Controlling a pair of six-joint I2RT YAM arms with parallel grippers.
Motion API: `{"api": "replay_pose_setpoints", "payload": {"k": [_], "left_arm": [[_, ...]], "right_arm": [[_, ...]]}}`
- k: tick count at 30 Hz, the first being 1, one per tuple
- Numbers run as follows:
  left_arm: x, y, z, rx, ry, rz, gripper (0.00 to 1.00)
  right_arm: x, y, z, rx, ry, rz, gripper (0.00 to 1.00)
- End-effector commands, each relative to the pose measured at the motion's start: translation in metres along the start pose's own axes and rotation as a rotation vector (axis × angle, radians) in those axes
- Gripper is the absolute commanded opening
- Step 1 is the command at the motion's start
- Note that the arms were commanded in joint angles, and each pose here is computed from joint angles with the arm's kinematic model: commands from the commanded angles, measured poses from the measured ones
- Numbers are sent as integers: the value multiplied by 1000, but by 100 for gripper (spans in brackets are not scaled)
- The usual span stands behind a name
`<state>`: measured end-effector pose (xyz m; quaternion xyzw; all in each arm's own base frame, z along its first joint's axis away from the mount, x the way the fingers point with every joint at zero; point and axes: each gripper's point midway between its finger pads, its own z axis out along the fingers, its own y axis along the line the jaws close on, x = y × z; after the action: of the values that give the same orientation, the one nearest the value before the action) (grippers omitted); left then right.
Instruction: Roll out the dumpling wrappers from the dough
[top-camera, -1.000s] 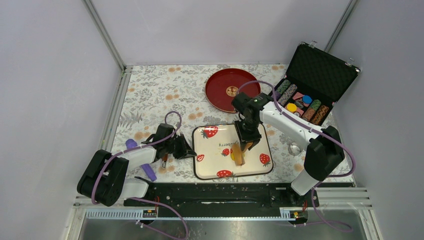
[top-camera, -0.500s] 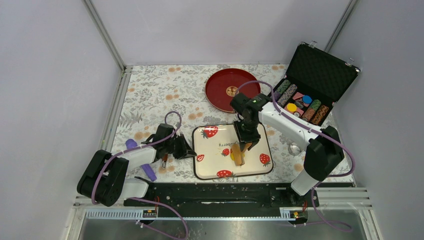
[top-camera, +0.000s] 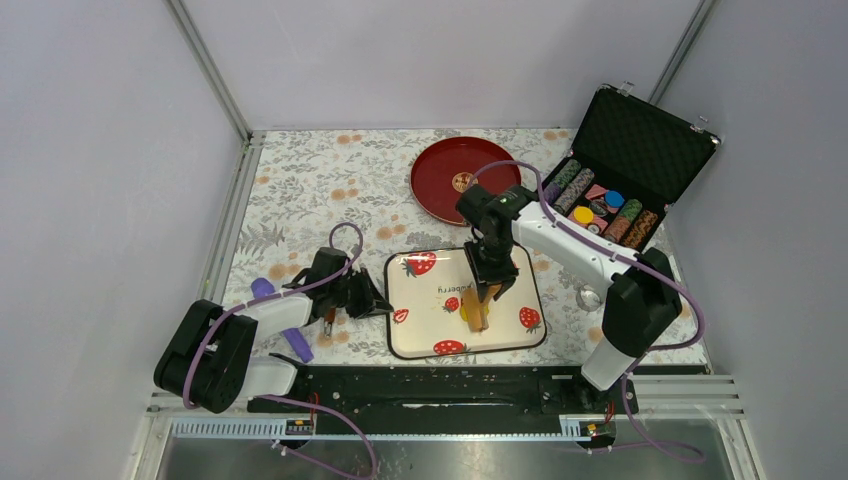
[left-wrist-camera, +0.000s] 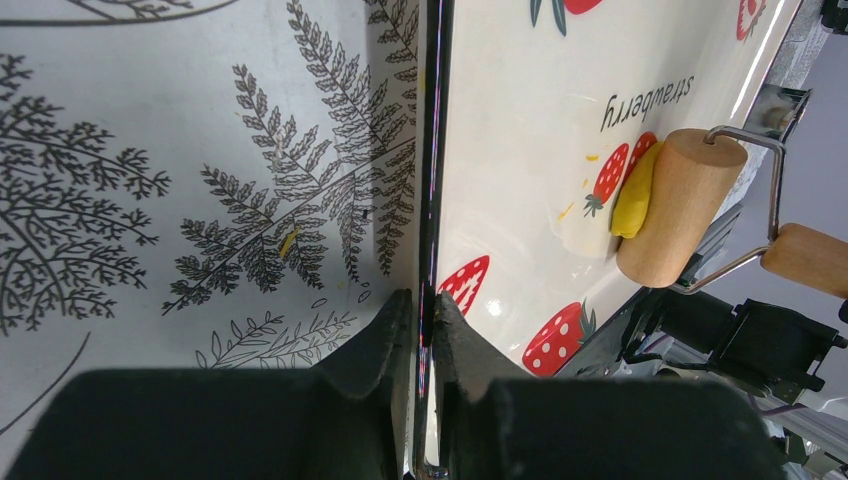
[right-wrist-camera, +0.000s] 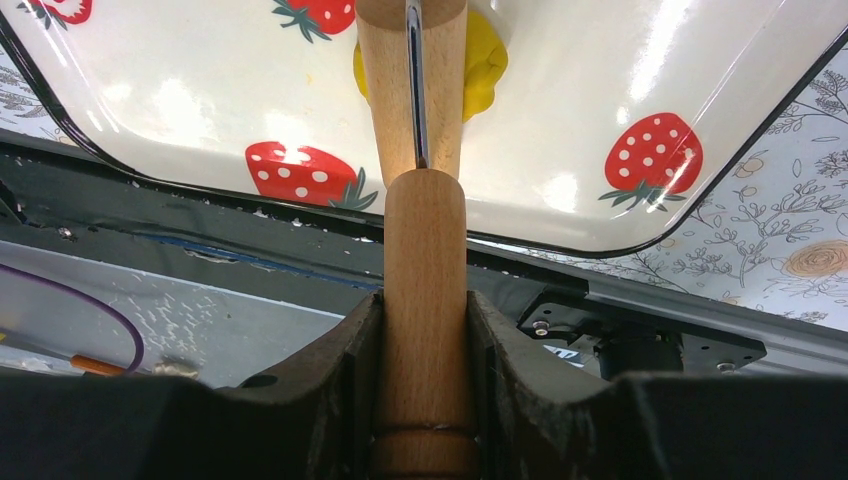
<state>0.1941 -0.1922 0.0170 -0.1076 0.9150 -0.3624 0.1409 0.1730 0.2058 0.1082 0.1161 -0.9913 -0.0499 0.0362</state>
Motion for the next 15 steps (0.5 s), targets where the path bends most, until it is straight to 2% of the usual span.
{"api": "replay_pose_setpoints", "payload": {"k": [1, 15], "left_arm": [[1, 14, 2, -51, -18, -7, 2], [1, 14, 2, -50, -18, -6, 2]], "right_arm": [[7, -18, 104, 174, 137, -21, 0], [7, 10, 103, 82, 150, -28, 0]]}}
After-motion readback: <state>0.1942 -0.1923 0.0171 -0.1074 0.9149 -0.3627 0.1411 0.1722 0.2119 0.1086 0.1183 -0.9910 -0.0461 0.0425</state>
